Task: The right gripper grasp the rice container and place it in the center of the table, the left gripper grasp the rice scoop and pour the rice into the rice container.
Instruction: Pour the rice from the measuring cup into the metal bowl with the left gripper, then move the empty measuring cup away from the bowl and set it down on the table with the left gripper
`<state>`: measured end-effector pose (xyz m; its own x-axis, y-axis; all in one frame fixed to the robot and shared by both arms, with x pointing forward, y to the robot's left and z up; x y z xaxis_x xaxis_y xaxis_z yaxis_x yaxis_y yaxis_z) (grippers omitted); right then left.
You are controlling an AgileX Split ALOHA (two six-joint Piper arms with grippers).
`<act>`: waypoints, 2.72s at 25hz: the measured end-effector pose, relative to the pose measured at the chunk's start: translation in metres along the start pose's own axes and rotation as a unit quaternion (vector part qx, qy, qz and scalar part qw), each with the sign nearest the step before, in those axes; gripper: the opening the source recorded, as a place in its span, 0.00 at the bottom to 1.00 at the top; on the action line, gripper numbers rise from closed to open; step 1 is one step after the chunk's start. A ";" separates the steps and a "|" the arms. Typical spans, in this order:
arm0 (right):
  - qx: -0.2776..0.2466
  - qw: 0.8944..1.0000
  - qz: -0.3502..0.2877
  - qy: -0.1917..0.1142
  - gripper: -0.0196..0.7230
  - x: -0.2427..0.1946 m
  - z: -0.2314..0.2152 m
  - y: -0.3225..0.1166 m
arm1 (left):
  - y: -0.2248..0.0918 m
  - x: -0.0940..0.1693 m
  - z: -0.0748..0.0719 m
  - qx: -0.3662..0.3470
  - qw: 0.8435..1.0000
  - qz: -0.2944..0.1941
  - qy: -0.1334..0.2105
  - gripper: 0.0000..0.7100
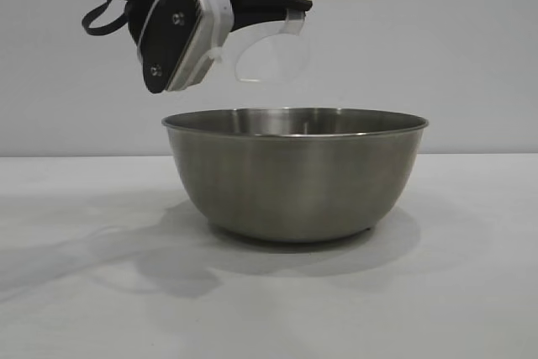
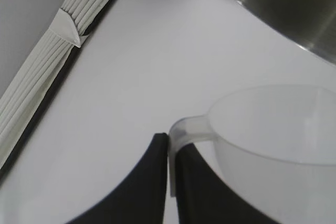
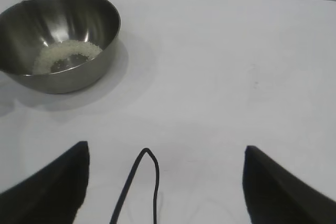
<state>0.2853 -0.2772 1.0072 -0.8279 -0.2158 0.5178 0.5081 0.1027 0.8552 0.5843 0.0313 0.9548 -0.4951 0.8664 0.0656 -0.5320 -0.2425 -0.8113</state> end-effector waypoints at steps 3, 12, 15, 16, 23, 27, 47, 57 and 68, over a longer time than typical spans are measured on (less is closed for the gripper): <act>0.000 1.000 0.000 0.000 0.72 0.000 0.000 0.000 | 0.000 0.000 0.000 0.000 1.000 0.000 0.000 0.00; 0.000 1.000 0.000 0.001 0.72 0.000 0.000 0.000 | -0.005 0.000 -0.003 0.040 0.999 0.017 -0.009 0.00; 0.000 1.000 0.000 0.001 0.72 0.000 0.000 0.000 | -0.010 0.000 -0.006 0.128 0.991 0.032 -0.014 0.00; 0.000 1.000 0.000 0.001 0.72 0.000 0.000 0.000 | -0.012 0.001 -0.006 0.161 0.986 0.039 -0.013 0.00; 0.000 1.000 0.000 0.001 0.72 0.000 0.000 0.000 | -0.043 0.006 -0.009 0.375 0.917 0.135 0.024 0.00; 0.000 1.000 0.000 0.001 0.72 0.000 0.000 0.000 | -0.063 0.015 -0.022 0.513 0.831 0.209 0.047 0.00; 0.000 1.000 0.000 0.001 0.72 0.000 0.000 0.000 | -0.076 0.089 -0.101 0.792 0.368 0.463 0.151 0.00; 0.000 1.000 0.000 0.001 0.72 0.000 0.000 0.000 | -0.038 0.135 -0.140 0.836 0.232 0.474 0.150 0.00; 0.000 1.000 0.000 0.001 0.72 0.000 0.000 0.000 | 0.023 0.123 -0.175 0.862 0.219 0.454 0.058 0.00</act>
<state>0.2852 -0.2769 1.0072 -0.8275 -0.2177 0.5176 0.5082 0.1019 0.8552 0.6320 0.2087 0.8425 -0.9668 0.1005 0.2349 0.2303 -0.0555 0.9715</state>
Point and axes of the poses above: a point on each arm's last joint axis where the gripper is mounted, x pointing back along that axis away from the gripper, z along the wrist's bending axis when the last joint is at zero, y = z × x, the point moved 7 cm from there along -x, pointing out along that axis toward the gripper
